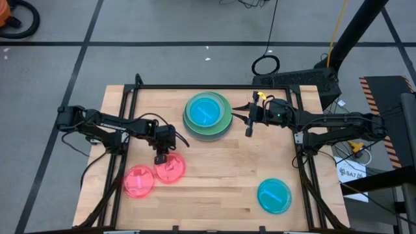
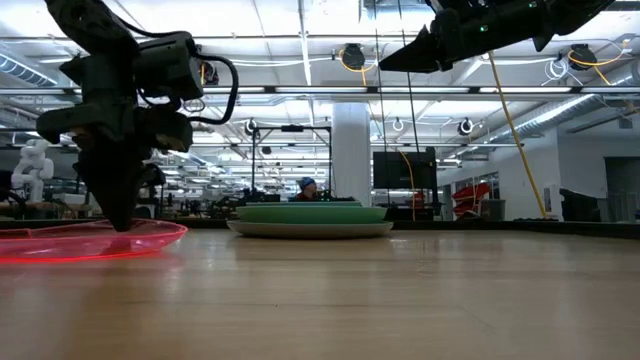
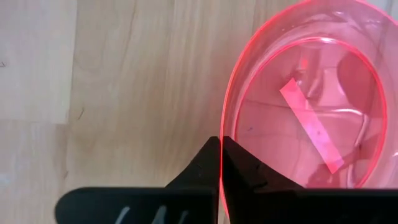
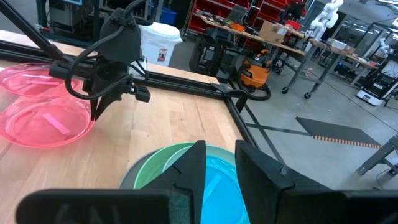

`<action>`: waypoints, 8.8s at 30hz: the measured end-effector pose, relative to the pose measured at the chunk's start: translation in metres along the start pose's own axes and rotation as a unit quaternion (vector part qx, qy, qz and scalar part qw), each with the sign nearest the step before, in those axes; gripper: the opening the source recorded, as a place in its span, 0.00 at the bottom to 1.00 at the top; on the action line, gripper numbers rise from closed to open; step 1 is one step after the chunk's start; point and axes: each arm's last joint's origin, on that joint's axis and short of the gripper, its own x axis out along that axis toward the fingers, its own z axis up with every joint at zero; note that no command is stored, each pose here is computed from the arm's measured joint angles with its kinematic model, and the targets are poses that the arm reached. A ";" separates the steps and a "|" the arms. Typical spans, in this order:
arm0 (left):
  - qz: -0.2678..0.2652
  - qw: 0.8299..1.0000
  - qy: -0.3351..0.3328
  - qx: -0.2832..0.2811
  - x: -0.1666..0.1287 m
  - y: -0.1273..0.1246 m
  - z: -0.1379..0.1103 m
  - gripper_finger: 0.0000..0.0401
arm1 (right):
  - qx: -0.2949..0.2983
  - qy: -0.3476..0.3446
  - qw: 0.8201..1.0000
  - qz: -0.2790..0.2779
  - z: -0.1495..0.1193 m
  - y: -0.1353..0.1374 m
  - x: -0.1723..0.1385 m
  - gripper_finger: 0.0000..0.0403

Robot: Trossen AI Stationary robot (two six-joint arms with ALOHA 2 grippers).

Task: Stack plastic plates
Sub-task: Stack the pink plate on the blue plate, then stack the blue plate on the pink plate

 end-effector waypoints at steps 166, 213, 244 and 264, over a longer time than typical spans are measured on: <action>0.168 0.968 -0.131 -0.136 -0.115 0.174 0.155 0.19 | -0.014 -0.001 1.000 -0.002 0.000 0.000 0.000 0.20; 0.069 0.890 -0.444 0.080 -0.112 -0.002 0.056 0.19 | 0.244 0.070 0.964 0.074 0.032 0.045 0.021 0.20; -0.007 0.850 -0.505 0.148 -0.130 -0.036 -0.024 0.19 | 0.474 0.663 0.574 -0.079 0.004 0.195 0.007 0.20; -0.010 0.854 -0.501 0.141 -0.130 -0.036 -0.025 0.19 | 0.422 0.725 0.522 -0.154 -0.048 0.245 0.014 0.20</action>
